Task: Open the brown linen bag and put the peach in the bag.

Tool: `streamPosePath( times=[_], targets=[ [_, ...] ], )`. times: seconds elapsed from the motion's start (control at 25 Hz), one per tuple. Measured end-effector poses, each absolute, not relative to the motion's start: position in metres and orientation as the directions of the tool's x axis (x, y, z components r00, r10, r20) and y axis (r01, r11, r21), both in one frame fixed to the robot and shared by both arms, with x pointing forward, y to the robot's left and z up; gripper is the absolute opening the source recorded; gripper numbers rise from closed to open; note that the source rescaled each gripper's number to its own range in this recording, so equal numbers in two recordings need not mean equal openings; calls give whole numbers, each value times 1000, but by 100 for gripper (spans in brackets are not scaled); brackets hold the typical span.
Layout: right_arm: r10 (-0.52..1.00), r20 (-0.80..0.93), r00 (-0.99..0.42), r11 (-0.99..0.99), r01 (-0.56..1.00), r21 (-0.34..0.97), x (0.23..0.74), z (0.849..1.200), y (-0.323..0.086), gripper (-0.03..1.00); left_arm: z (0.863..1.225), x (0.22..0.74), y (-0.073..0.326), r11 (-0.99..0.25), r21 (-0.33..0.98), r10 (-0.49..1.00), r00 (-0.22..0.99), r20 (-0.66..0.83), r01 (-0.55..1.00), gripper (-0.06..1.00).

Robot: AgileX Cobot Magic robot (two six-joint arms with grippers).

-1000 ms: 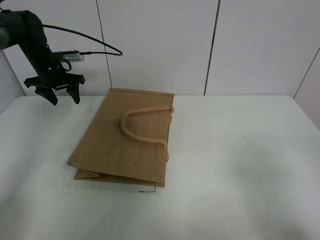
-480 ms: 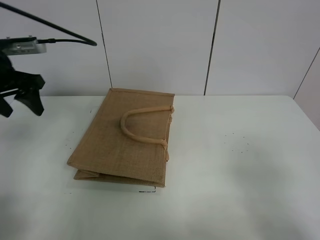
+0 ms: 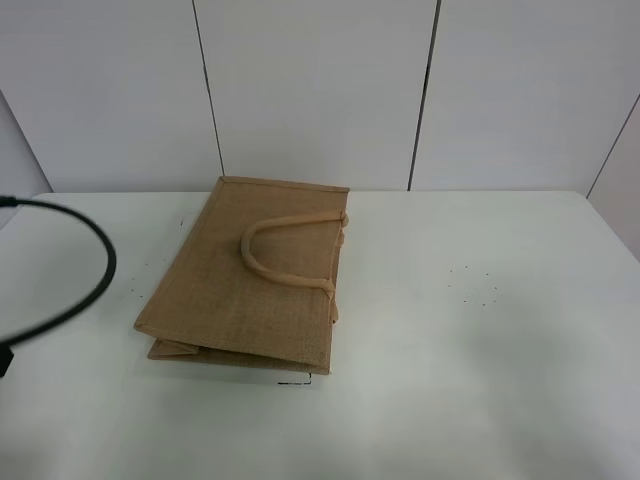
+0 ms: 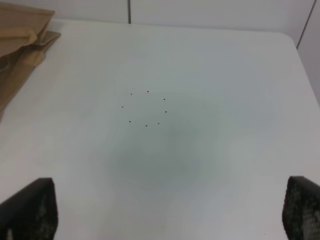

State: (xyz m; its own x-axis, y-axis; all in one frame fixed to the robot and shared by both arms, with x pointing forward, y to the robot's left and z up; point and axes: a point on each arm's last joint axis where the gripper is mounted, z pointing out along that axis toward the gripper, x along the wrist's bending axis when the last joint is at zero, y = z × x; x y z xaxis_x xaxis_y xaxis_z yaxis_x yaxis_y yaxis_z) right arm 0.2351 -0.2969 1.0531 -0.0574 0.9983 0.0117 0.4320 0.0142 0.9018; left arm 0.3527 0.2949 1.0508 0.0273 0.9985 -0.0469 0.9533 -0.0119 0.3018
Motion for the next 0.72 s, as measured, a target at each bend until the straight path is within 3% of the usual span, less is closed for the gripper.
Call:
streamPosePath(
  times=[0.16, 0.52, 0.72],
  targets=[
    [998, 12, -57, 14, 432, 902, 235, 1053, -297, 100, 1027, 312, 296, -12, 354, 998, 30, -46, 935, 99],
    [998, 12, -57, 14, 432, 902, 235, 1053, -297, 100, 1042, 260, 297, -12, 680, 998, 50, -36, 734, 96],
    [998, 12, -57, 14, 432, 902, 235, 1053, -297, 100, 1044, 238, 297, -10, 778, 998, 55, -31, 628, 95]
  ],
)
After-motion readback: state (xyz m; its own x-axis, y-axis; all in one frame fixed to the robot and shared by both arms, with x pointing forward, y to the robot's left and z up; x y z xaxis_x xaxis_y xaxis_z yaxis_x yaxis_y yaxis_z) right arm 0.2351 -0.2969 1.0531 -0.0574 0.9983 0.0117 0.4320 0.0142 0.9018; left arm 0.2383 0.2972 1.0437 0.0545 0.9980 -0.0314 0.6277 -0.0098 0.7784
